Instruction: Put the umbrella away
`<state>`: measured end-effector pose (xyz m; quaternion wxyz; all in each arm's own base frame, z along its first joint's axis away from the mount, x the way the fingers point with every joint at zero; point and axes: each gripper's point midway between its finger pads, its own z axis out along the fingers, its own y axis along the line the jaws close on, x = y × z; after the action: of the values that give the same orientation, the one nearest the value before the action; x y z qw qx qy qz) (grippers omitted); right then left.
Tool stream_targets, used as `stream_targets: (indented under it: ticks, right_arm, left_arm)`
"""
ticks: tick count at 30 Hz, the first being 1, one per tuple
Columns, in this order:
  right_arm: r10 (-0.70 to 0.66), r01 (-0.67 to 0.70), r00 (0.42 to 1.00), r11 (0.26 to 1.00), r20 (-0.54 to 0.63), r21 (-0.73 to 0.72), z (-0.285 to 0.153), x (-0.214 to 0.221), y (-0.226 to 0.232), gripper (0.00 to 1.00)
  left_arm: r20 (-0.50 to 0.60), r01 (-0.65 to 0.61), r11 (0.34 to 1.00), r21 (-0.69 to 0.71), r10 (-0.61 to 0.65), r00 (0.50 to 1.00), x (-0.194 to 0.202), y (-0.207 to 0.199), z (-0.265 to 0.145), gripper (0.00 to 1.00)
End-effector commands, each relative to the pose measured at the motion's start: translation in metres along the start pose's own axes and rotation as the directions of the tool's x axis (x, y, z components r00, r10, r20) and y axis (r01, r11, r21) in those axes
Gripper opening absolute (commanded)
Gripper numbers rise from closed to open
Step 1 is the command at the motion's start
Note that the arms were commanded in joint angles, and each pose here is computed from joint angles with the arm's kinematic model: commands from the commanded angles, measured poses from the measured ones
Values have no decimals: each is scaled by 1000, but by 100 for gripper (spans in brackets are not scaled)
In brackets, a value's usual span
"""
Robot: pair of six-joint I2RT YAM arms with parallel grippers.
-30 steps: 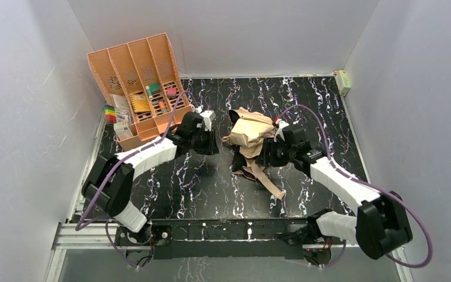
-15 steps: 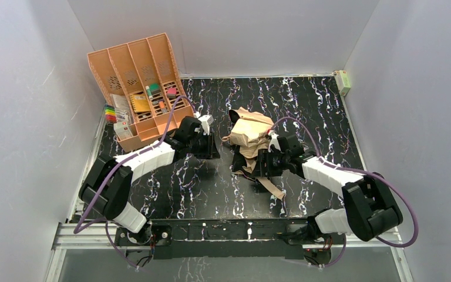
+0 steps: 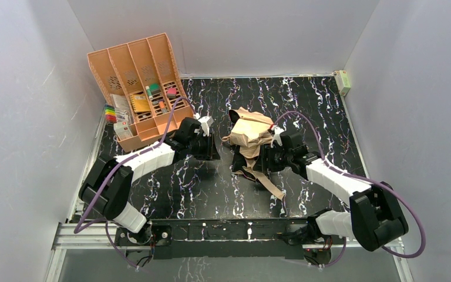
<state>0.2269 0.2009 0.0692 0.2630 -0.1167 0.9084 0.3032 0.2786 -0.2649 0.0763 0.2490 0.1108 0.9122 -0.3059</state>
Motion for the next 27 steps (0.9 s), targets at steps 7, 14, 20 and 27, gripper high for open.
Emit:
stream_targets:
  ticks: [7,14,20,27]
  right_arm:
    - [-29,29,1000,997,5,-65,17,-13,8,55]
    - [23,-22,1000,980,7,-196,26,-11,28,36]
    - [34,-26,999,985,42,-173,38,-36,27,8]
    - [57,-45,997,978,55,-204,42,-39,43,0]
  left_arm:
    - [-6,3,999,34,-2,1000,1,-9,-4,26]
    - [-13,11,999,34,-10,1000,6,-7,-5,26]
    - [-13,4,999,35,-4,1000,4,-9,-7,26]
    - [11,-9,1000,27,9,1000,-2,-10,-14,27]
